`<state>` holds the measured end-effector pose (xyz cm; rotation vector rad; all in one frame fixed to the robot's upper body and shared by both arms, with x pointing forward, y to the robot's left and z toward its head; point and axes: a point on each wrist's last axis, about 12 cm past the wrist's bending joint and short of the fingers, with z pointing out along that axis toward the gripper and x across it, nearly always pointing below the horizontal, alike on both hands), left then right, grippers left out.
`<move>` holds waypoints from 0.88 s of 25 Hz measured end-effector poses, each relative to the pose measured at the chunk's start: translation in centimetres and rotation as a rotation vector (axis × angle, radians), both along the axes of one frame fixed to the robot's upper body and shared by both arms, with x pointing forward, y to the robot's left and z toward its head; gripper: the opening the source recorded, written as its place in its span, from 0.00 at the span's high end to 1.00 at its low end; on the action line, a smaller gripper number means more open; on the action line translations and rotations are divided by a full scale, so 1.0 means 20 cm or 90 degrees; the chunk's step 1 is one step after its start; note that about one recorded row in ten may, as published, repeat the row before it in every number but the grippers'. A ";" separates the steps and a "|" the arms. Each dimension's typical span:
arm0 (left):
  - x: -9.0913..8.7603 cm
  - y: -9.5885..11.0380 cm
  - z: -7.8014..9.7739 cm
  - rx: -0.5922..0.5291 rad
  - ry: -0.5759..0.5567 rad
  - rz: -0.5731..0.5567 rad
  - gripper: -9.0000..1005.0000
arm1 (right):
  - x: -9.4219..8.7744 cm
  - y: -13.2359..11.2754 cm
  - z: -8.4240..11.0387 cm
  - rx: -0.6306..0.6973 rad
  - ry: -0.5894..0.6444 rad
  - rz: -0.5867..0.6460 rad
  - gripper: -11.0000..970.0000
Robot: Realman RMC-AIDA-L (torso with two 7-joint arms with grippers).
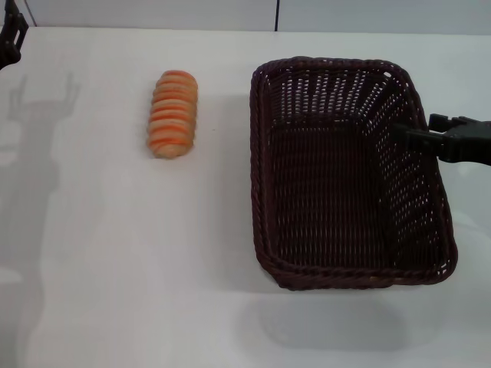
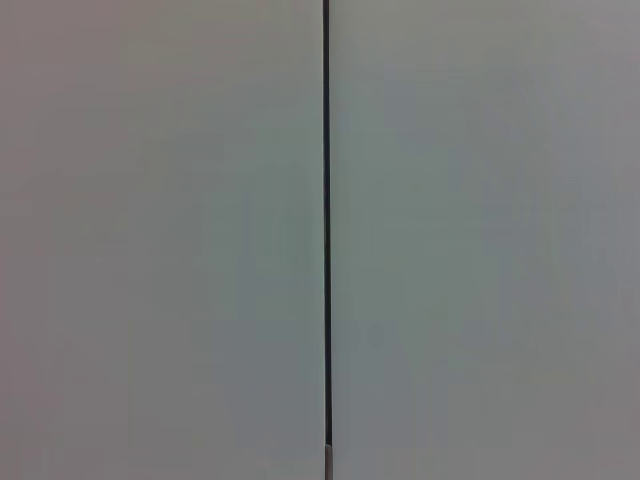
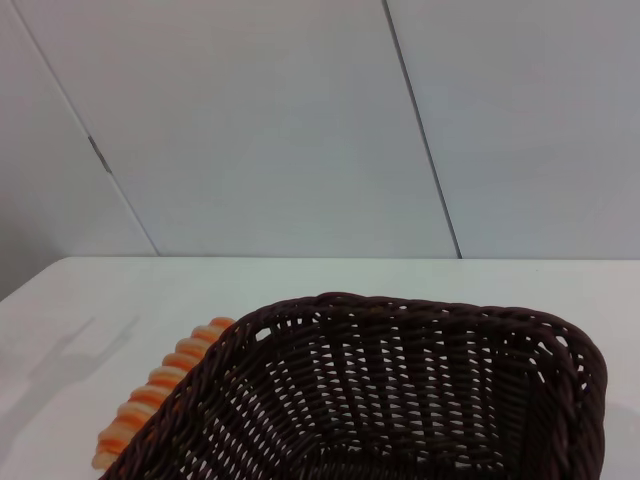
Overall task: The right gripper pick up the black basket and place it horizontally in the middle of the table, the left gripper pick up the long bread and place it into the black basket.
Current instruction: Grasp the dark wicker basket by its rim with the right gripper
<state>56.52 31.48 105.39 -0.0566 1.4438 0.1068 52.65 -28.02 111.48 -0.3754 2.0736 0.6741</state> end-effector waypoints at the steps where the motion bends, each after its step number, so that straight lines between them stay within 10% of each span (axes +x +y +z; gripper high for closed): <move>1: 0.00 0.00 0.00 0.000 0.000 0.000 0.19 | 0.00 -0.01 0.00 0.000 -0.001 -0.002 0.13; 22: -0.01 0.00 -0.01 0.001 0.004 -0.001 0.19 | -0.02 -0.01 0.00 -0.002 -0.001 -0.007 0.13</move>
